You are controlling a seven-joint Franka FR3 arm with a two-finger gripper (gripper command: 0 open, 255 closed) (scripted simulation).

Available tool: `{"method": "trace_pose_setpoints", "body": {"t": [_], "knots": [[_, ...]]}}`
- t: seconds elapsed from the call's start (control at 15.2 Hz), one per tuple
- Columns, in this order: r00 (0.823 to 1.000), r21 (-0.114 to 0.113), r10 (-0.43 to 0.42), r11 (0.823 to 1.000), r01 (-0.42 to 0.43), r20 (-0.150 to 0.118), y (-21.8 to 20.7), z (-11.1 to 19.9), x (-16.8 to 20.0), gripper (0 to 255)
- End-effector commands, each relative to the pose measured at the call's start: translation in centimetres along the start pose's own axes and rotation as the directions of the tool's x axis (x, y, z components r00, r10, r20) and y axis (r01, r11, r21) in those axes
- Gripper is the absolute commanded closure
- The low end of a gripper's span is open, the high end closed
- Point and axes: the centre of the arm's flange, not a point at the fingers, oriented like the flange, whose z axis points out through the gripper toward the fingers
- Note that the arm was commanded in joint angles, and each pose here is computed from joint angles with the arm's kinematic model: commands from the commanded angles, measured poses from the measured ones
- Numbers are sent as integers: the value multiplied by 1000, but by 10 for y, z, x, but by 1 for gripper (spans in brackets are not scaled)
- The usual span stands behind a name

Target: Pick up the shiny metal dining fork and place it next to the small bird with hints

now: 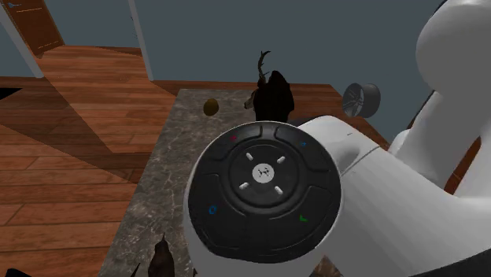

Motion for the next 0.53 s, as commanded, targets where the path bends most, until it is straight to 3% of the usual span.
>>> {"method": "trace_pose_setpoints", "body": {"t": [0.0,0.46], "knots": [[1000,4,7,1000,-7,-2,-5,-4,-32,255],[1000,4,7,1000,-7,-2,-5,32,-38,255]]}}
